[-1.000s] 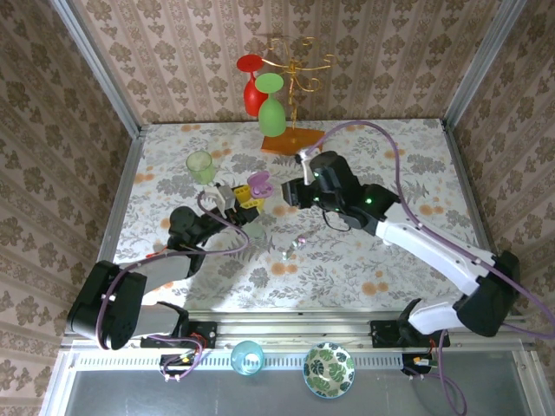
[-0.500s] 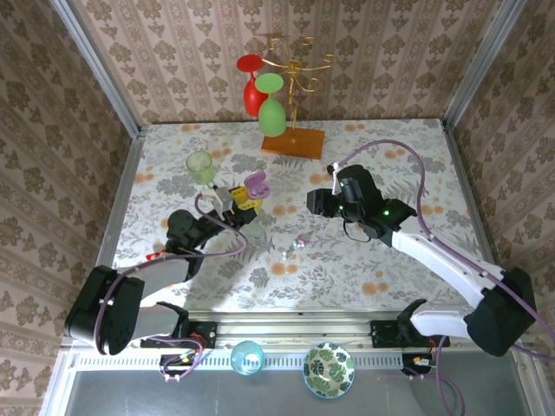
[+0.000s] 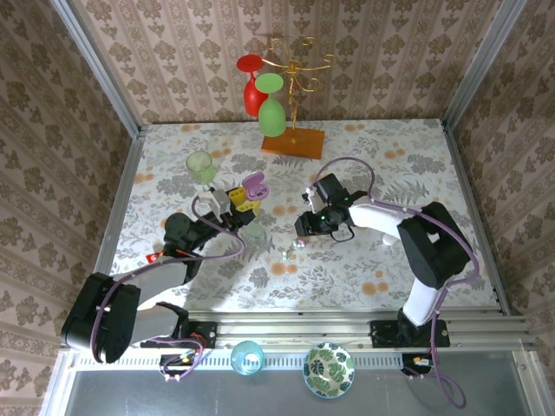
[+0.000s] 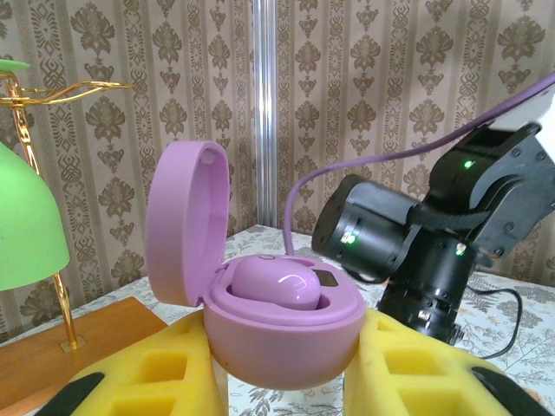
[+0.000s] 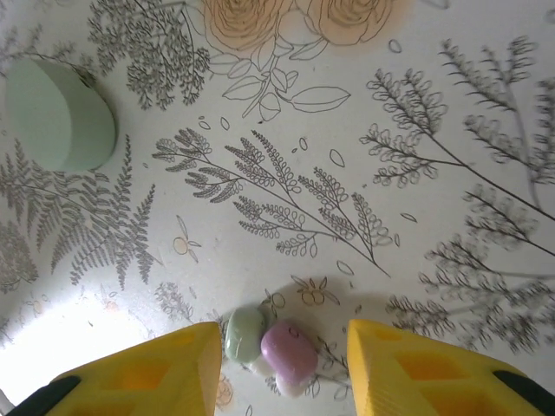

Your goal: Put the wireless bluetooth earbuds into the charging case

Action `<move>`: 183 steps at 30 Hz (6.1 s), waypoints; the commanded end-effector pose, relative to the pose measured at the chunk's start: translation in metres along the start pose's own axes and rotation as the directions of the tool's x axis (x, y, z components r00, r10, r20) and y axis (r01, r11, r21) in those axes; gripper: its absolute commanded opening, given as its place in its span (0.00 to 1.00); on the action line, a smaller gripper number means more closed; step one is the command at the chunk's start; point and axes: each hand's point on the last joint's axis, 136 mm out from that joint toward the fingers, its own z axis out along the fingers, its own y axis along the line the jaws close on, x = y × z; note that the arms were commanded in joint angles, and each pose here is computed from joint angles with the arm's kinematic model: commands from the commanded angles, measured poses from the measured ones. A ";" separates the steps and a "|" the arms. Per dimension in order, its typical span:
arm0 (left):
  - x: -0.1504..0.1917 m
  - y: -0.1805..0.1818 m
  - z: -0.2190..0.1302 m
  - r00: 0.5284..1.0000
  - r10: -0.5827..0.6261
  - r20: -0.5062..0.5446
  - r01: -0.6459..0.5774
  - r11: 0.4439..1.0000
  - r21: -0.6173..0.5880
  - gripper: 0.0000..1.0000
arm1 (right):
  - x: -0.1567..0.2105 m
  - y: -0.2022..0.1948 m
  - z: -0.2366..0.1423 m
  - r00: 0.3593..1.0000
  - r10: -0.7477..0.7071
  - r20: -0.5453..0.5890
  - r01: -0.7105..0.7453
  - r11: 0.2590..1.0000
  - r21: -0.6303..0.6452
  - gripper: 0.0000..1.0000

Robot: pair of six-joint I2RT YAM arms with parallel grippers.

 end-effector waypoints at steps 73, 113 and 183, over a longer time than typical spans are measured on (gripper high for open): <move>-0.004 -0.003 0.007 1.000 0.009 0.021 -0.010 1.000 0.028 0.18 | 0.015 0.017 -0.058 0.988 -0.117 0.098 0.115 0.993 0.031 0.19; 0.000 -0.015 0.010 0.999 -0.050 -0.005 0.050 0.993 0.108 0.17 | -0.083 0.178 -0.178 0.733 -0.582 0.352 0.556 0.811 0.182 0.20; -0.013 -0.046 0.006 0.999 0.047 0.022 -0.052 0.956 0.289 0.18 | -0.104 0.178 -0.208 0.852 -0.225 0.473 0.304 0.948 -0.096 0.71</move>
